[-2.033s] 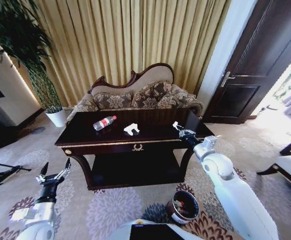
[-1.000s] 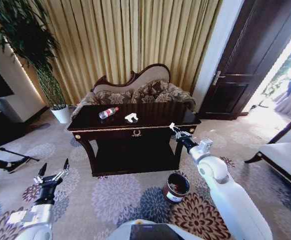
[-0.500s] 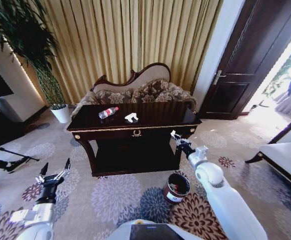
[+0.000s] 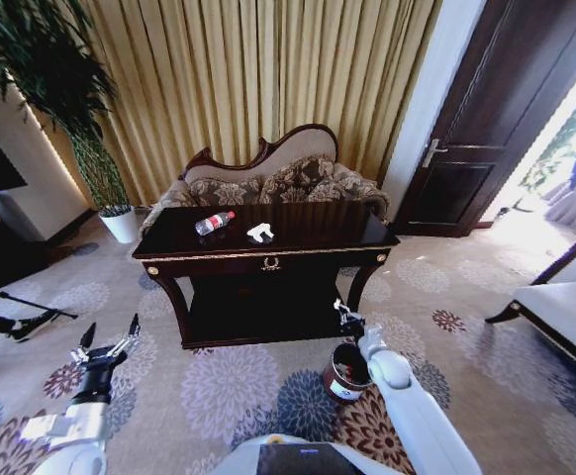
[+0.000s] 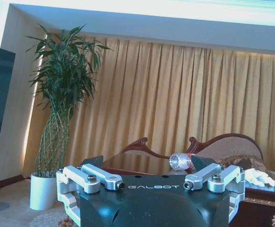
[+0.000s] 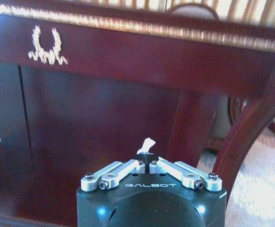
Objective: Move to the front of the table and place the trash on the table into the trash bin.
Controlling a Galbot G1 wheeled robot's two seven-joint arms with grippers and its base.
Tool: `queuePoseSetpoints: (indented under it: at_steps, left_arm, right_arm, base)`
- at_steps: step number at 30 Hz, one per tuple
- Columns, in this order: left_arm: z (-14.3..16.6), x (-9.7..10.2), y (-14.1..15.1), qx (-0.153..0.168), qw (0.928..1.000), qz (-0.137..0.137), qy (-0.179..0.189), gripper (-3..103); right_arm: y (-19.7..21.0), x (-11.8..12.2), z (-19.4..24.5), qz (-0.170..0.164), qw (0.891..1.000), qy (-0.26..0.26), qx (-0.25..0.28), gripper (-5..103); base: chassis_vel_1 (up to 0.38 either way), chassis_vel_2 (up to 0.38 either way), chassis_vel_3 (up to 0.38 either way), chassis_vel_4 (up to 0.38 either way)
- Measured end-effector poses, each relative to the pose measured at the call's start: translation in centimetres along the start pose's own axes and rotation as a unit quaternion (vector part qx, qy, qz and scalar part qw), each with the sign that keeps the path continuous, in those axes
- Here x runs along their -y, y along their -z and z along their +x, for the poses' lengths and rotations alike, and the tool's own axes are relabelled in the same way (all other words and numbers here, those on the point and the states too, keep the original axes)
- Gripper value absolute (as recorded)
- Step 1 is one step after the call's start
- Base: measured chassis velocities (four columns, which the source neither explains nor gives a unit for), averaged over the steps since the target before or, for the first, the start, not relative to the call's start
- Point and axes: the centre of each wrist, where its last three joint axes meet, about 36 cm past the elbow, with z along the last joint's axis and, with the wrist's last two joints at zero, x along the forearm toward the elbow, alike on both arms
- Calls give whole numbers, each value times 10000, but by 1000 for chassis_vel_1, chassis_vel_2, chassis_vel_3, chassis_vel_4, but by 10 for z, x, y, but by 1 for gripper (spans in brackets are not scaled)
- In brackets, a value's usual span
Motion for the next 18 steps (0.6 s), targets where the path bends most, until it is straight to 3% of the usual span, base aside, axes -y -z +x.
queuePoseSetpoints:
  at_steps: [10, 18]
  left_arm:
    - [-2, 5, 0, 18, 10000, 31, -18, 100]
    - [1, 0, -1, -25, 10000, -12, 24, 100]
  right_arm:
    - [-43, -9, -34, 140, 9987, -161, -454, 0]
    - [-53, 9, -33, 130, 9979, -359, -529, 0]
  base:
    - [0, 0, 0, 0]
    - [0, 0, 0, 0]
